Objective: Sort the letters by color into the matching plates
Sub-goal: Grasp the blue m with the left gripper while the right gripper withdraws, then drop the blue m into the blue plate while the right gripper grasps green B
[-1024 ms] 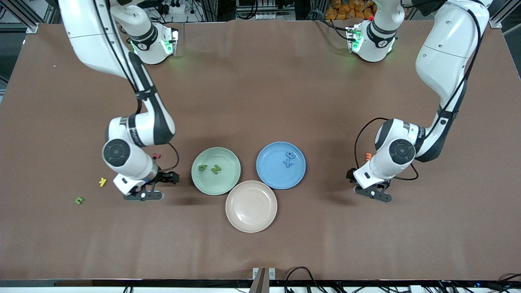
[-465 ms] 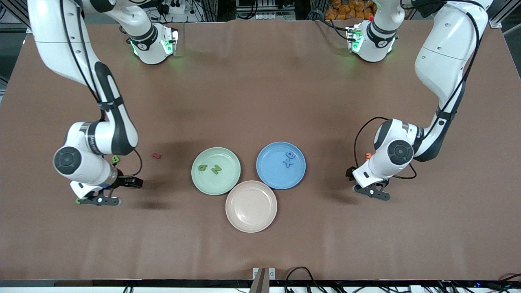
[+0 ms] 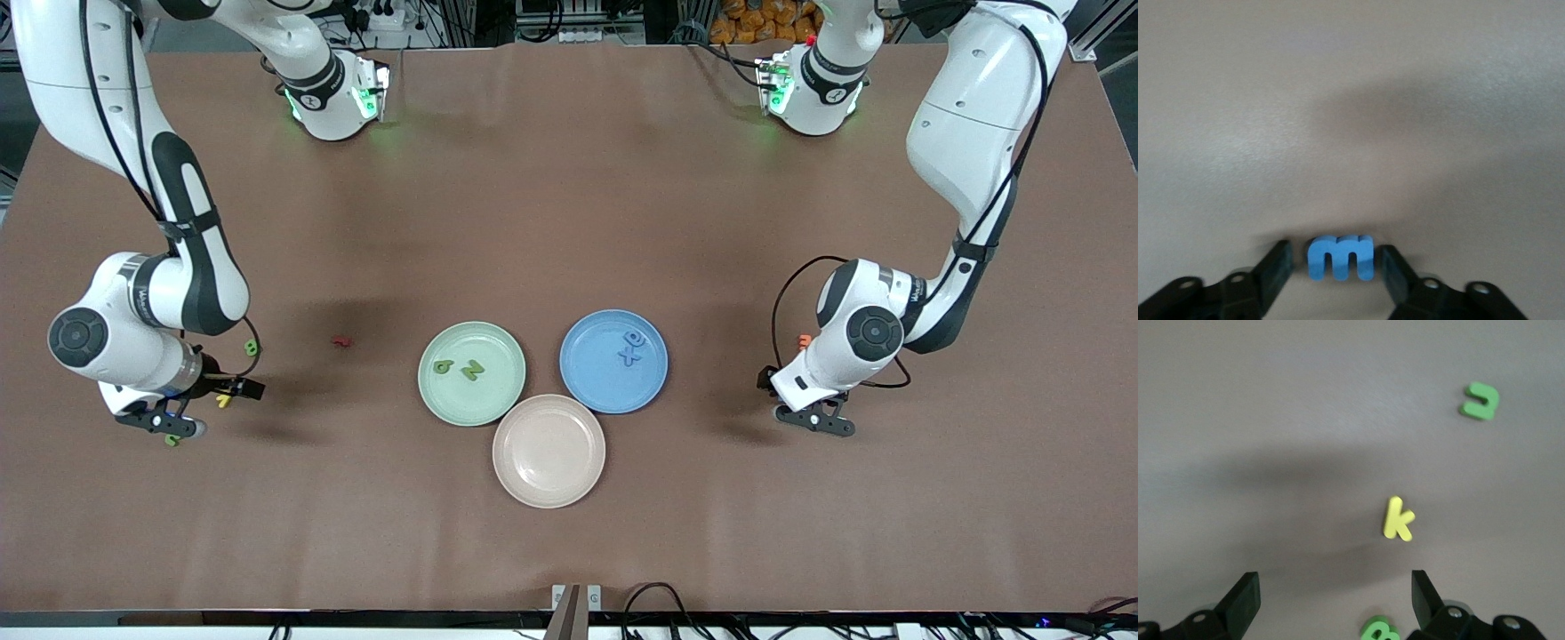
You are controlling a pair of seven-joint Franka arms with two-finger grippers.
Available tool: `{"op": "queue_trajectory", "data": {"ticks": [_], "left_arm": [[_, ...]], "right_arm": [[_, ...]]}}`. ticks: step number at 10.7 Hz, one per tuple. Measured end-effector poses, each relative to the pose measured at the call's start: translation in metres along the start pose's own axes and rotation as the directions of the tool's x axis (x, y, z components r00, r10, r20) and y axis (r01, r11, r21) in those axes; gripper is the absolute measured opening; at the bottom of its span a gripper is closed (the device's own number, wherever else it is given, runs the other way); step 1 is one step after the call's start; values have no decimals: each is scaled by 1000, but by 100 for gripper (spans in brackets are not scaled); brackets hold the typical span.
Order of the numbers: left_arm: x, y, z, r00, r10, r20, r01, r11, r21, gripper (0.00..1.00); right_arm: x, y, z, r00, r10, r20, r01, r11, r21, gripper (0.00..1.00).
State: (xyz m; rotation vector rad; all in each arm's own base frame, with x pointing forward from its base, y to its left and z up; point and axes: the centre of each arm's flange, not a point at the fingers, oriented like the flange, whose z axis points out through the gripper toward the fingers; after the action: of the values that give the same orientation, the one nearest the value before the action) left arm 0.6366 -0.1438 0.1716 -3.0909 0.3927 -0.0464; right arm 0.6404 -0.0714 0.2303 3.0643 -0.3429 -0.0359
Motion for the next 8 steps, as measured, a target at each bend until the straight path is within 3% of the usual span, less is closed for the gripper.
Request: {"op": "queue_trajectory", "data": {"ticks": [1, 2, 4, 8], "left_arm": [[0, 0, -2, 1000, -19, 4, 19, 1000, 2, 53], [1, 0, -6, 1000, -25, 4, 25, 1000, 4, 45], [1, 0, -7, 999, -33, 7, 33, 999, 6, 41], [1, 3, -8, 999, -44, 15, 44, 999, 7, 41]], "right_arm": [[-9, 11, 7, 999, 31, -9, -31, 999, 12, 100], [-18, 19, 14, 997, 75, -18, -74, 997, 36, 100], [-31, 25, 20, 980, 200, -13, -199, 978, 69, 100], [-45, 23, 30, 930, 366, 19, -366, 928, 68, 100]]}}
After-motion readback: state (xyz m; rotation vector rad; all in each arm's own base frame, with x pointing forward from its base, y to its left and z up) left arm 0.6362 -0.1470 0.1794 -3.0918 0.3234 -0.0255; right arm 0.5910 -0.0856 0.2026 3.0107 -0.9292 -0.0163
